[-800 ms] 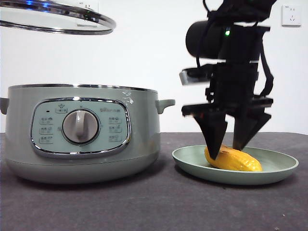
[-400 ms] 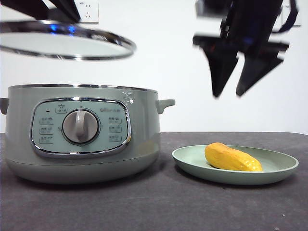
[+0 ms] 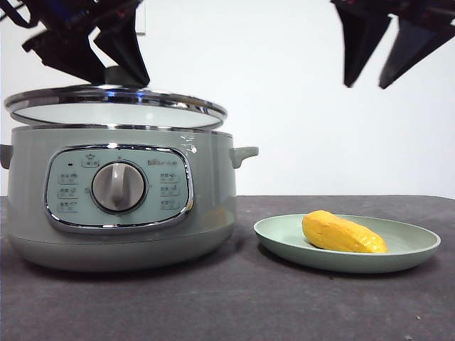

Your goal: Take the corn out from the steamer,put the corn on the plate,close the lid

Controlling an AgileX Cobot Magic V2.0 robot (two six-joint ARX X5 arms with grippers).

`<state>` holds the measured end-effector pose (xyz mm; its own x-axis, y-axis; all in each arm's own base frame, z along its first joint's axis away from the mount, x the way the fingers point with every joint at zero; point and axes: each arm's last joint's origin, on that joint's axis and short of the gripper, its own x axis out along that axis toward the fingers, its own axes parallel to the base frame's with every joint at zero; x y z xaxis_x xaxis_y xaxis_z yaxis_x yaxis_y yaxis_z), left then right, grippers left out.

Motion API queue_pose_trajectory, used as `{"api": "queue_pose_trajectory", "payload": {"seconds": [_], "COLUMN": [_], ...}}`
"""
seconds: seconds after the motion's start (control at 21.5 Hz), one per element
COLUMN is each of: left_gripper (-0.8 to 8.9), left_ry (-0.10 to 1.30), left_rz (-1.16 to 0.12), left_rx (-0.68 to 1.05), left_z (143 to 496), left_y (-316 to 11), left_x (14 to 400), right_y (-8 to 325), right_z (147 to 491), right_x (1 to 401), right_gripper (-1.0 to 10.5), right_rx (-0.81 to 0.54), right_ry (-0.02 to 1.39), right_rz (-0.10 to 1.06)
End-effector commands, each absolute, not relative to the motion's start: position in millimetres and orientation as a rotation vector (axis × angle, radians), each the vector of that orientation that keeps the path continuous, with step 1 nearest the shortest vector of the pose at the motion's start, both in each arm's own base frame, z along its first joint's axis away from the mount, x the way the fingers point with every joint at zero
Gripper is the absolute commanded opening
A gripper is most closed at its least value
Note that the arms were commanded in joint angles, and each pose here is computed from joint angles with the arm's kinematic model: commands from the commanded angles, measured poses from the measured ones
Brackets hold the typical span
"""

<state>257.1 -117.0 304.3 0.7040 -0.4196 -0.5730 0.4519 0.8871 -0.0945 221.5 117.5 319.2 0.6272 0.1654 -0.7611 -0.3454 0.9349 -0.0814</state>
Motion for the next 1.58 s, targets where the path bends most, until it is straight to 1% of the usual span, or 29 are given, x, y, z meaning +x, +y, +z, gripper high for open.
{"api": "queue_pose_trajectory", "payload": {"seconds": [0.05,0.28,0.56,0.79,0.88,0.93,1.02,1.07,1.12,1.3,1.44,1.58], "left_gripper": [-0.09,-0.09,-0.09,-0.09,0.06,0.69,3.38,4.21,4.40,4.40,4.40,4.36], "left_ry": [0.582,0.606,0.648,0.701,0.706,0.705,0.703,0.703,0.702,0.685,0.634,0.601], "left_rz": [-0.497,-0.507,-0.505,-0.475,-0.477,-0.481,-0.488,-0.488,-0.488,-0.488,-0.491,-0.492], "left_rx": [0.037,0.047,0.068,0.149,0.149,0.147,0.139,0.139,0.139,0.136,0.124,0.112], "left_z": [308.4,304.0,293.0,285.5,285.2,285.3,285.6,285.6,285.6,290.3,304.7,321.6], "left_y": [-120.3,-124.7,-128.9,-129.4,-129.4,-129.5,-129.8,-129.8,-129.8,-128.5,-123.8,-115.2], "left_x": [260.8,261.0,266.8,264.6,264.3,264.3,264.4,264.4,264.4,261.8,252.0,234.0], "right_y": [111.4,102.4,102.5,102.5,102.5,102.5,102.5,102.5,102.5,102.5,102.6,102.9], "right_z": [317.0,316.1,316.1,316.1,316.1,316.1,316.1,316.1,316.1,316.1,316.1,316.5], "right_x": [223.4,226.4,226.4,226.3,226.4,226.4,226.4,226.4,226.4,226.4,226.4,226.6], "right_gripper": [2.5,2.5,2.5,2.5,2.5,2.5,2.5,2.5,2.5,2.5,2.5,2.5], "right_rx": [-0.221,-0.209,-0.208,-0.209,-0.209,-0.209,-0.209,-0.209,-0.209,-0.209,-0.210,-0.236], "right_ry": [0.863,0.880,0.880,0.881,0.880,0.880,0.880,0.880,0.880,0.880,0.880,0.872], "right_rz": [0.267,0.230,0.230,0.230,0.231,0.231,0.231,0.231,0.231,0.231,0.232,0.254]}}
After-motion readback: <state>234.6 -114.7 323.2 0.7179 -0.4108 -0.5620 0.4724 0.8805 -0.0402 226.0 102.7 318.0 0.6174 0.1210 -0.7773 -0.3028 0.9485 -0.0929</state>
